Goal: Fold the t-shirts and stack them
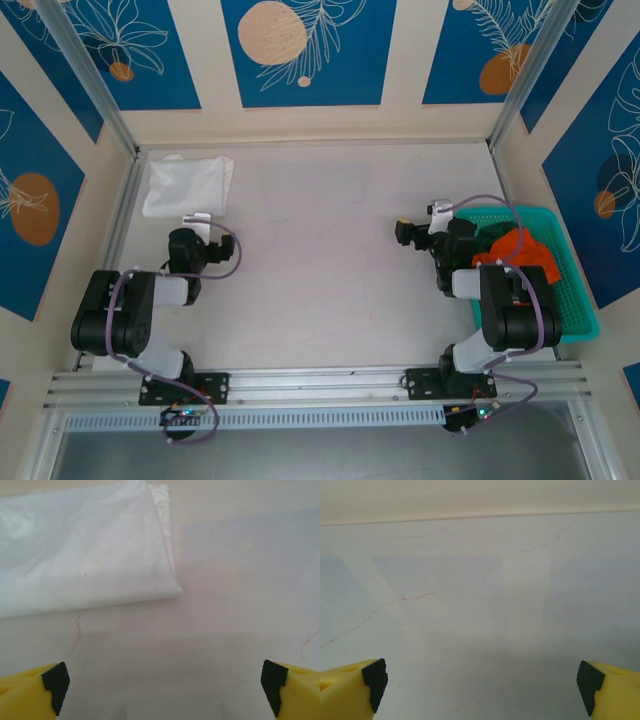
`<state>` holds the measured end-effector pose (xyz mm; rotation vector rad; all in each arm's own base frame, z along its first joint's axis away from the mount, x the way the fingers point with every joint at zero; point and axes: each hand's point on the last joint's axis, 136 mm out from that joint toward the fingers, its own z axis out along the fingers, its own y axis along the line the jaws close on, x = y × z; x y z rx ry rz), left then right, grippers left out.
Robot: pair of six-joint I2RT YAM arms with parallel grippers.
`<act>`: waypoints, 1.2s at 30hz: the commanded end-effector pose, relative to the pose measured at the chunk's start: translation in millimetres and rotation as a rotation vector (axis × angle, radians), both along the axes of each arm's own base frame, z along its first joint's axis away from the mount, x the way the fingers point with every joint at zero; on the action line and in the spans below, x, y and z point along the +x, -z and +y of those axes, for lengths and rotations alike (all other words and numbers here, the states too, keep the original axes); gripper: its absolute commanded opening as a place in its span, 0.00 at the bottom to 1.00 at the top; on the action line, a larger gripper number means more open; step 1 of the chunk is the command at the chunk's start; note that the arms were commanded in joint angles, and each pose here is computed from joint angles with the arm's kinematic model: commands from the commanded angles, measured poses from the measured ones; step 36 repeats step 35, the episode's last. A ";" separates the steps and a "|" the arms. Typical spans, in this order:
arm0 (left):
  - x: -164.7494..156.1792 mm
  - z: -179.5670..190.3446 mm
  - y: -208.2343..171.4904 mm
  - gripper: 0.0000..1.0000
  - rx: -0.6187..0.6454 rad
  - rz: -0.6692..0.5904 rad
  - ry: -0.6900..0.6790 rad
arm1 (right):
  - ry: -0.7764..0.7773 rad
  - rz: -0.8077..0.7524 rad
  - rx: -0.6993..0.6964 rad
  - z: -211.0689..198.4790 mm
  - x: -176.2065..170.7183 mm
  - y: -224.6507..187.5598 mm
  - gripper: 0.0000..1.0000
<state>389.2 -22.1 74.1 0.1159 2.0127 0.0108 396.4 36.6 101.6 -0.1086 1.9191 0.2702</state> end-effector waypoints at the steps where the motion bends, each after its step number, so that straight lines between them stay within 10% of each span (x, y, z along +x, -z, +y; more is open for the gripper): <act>1: 7.9 -4.6 -12.5 1.00 -0.004 -0.047 0.028 | 0.022 0.035 0.003 -1.0 -1.2 7.2 0.99; 36: 7.0 -4.4 -13.3 1.00 -0.004 -0.053 0.027 | 0.019 0.036 0.021 -3.0 -1.6 6.4 0.99</act>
